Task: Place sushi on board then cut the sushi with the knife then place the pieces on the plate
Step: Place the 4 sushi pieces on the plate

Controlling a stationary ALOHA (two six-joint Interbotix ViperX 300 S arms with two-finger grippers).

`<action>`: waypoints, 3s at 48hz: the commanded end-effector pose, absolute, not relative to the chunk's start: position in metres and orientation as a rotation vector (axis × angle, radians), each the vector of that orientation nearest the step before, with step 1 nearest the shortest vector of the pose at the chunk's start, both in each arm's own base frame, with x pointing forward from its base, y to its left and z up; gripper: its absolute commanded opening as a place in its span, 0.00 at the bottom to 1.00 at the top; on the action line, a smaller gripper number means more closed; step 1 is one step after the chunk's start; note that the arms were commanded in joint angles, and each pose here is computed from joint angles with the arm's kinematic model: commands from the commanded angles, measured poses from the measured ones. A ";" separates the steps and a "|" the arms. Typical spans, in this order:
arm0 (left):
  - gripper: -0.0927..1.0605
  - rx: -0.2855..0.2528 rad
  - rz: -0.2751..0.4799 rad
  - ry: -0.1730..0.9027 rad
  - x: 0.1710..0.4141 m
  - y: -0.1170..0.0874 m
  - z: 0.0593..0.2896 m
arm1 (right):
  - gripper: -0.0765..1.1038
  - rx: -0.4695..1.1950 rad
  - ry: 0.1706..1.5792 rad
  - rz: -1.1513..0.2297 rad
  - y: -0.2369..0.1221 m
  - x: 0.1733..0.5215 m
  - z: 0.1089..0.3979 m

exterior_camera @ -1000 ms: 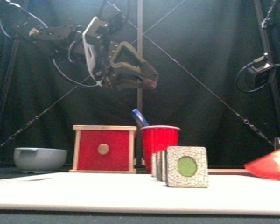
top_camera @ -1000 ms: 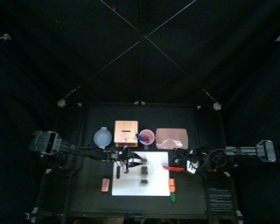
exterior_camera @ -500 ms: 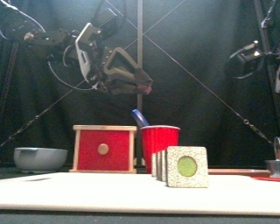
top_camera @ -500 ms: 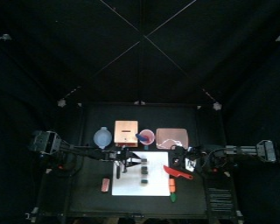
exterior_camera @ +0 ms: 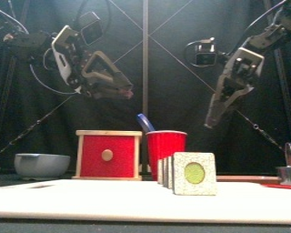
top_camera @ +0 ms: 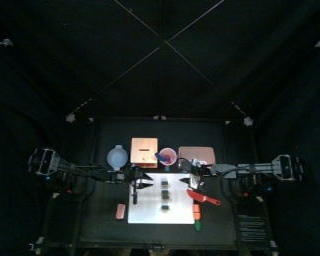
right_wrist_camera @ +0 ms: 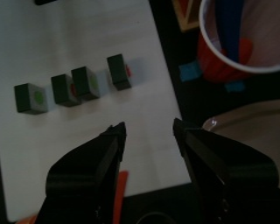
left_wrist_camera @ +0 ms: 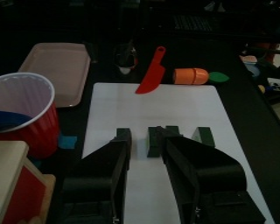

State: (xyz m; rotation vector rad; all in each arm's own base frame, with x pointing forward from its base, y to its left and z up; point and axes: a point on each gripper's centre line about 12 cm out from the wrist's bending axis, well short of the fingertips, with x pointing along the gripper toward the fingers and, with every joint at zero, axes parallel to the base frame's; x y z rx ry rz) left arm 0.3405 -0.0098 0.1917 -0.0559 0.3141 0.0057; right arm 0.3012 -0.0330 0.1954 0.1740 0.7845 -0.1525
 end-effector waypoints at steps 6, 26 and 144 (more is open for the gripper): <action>0.69 -0.066 0.024 0.277 0.340 -0.005 0.202 | 0.78 0.150 0.748 -0.133 -0.033 0.345 0.194; 0.69 -0.066 0.025 0.311 0.332 -0.005 0.191 | 0.77 0.124 0.857 -0.071 -0.009 0.392 0.164; 0.69 -0.079 0.085 0.301 0.337 0.015 0.193 | 0.74 0.283 0.967 -0.420 -0.128 0.300 0.173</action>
